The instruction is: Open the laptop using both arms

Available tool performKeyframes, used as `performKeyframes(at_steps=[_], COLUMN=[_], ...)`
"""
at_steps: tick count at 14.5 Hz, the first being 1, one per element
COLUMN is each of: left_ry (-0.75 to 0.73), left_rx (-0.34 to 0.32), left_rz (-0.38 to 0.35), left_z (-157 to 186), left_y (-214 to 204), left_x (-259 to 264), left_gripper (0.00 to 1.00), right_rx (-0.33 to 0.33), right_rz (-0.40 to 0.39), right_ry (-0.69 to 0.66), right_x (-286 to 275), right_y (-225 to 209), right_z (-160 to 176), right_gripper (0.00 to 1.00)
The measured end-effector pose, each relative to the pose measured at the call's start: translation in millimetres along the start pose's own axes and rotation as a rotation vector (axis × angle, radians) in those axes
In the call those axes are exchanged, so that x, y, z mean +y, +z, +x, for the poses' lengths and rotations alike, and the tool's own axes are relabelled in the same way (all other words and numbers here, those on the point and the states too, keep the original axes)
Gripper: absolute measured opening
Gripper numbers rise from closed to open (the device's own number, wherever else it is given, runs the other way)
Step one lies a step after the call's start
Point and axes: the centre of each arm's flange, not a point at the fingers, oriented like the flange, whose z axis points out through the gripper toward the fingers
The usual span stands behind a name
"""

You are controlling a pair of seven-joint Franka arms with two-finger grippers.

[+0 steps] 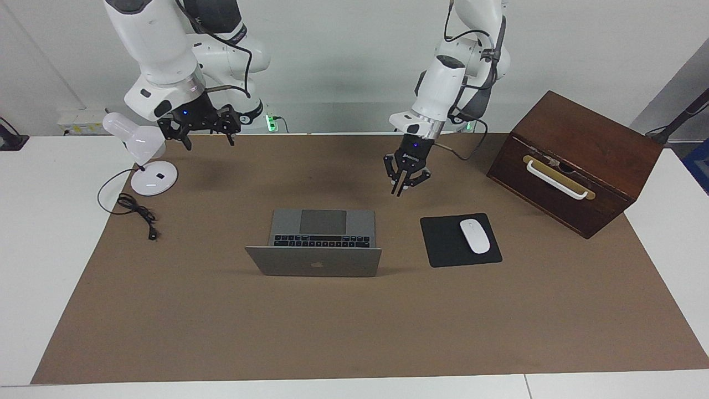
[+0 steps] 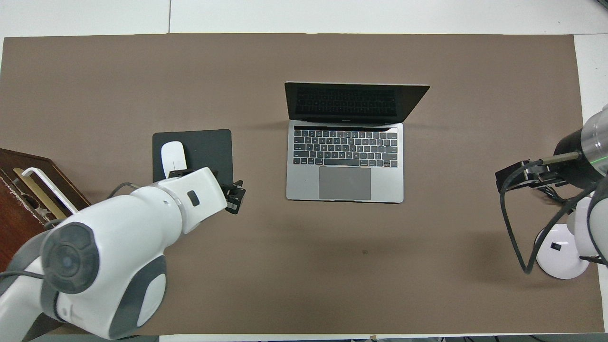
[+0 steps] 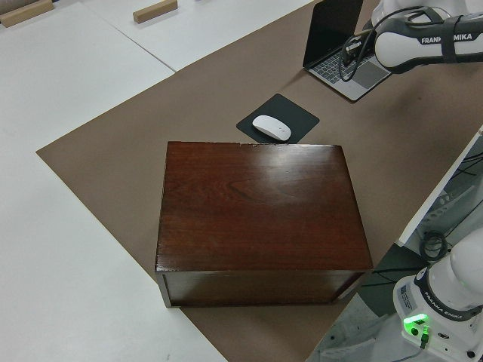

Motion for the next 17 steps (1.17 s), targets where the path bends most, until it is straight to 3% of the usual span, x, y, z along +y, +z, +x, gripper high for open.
performKeyframes(at_steps=[3,4,8,12,17], left_ry=[-0.057,-0.085,-0.246,-0.437,-0.472], left_rx=[-0.100,-0.139,-0.196,-0.161,-0.229], left_rz=[0.016,0.021,0.061,0.116,0.101], left_z=[9,12,12,-7,15], left_y=[-37,-50,-97,-132,-172], left_x=[-30,-44,-124,-219,-241], left_gripper=[0.97,1.00,1.00,1.00,1.00], right_rx=[0.009,0.020,0.052,0.060,0.036], right_rz=[0.003,0.004,0.009,0.013,0.012], right_ry=[0.016,0.022,0.042,0.061,0.084], right_x=[8,11,22,33,29], right_y=[5,8,29,36,34], right_z=[3,6,33,43,36], right_gripper=[1.00,1.00,1.00,1.00,1.00])
